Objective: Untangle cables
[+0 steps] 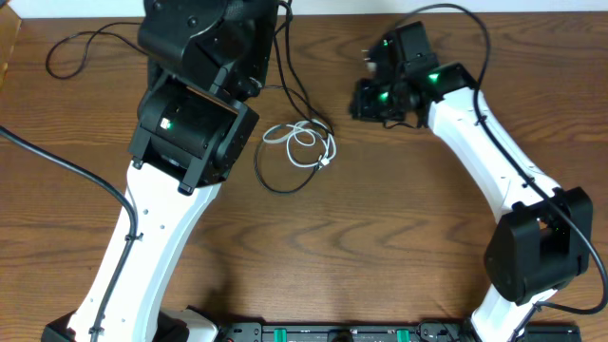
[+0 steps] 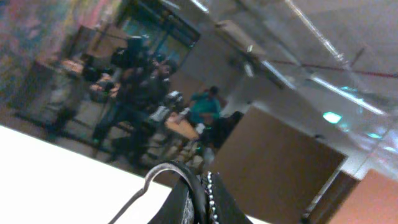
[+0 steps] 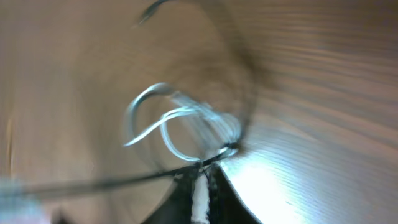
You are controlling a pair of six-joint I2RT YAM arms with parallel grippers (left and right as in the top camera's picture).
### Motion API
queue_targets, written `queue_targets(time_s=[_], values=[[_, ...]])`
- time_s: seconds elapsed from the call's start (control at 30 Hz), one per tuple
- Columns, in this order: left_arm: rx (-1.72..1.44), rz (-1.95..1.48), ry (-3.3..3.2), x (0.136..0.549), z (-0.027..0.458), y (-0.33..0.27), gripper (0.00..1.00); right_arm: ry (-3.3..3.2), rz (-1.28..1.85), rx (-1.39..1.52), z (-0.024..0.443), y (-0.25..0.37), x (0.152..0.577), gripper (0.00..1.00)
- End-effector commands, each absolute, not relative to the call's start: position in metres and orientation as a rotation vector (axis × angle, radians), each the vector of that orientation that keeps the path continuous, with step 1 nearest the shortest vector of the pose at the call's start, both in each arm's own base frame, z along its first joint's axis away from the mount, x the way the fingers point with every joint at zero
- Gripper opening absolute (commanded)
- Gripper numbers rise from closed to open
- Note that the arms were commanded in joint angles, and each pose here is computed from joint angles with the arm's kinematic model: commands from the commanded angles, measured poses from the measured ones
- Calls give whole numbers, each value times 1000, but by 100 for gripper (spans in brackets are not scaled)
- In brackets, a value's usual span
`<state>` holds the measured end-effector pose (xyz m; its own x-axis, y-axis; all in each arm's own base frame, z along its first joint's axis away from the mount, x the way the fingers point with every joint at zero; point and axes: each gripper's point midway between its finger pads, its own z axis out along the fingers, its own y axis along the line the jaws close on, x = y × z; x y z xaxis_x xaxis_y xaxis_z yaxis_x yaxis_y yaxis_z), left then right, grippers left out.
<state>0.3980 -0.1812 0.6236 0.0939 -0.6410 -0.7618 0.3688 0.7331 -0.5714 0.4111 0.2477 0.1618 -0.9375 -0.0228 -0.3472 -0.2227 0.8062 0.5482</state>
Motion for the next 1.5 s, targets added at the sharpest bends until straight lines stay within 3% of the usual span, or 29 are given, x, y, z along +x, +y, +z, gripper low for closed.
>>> queue_targets(time_s=[0.0,0.27,0.5,0.67,0.9,0.97,1.07,1.1,1.47], values=[[-120,-942,1214,368,652,-200,7,2572,1062,-502,175,281,388,12],[-76,-971,1213,363,654,-206,7,2563,1044,-454,176,280,396,21],[-68,-1022,1033,340,693,-198,7,2626,1040,-453,169,279,383,33],[-70,-1008,1069,344,686,-200,8,2591,1032,-608,169,298,369,44],[-134,-919,1090,355,679,-187,8,2552,1095,-632,181,298,366,50],[-155,-907,1086,356,680,-183,7,2479,1145,-715,195,299,362,56],[-142,-917,1086,354,680,-185,7,2431,1124,-725,209,292,365,82],[-138,-926,1086,353,681,-186,7,2428,1109,-718,211,289,366,87],[-117,-854,1104,355,676,-187,8,2392,945,-884,202,289,360,97]])
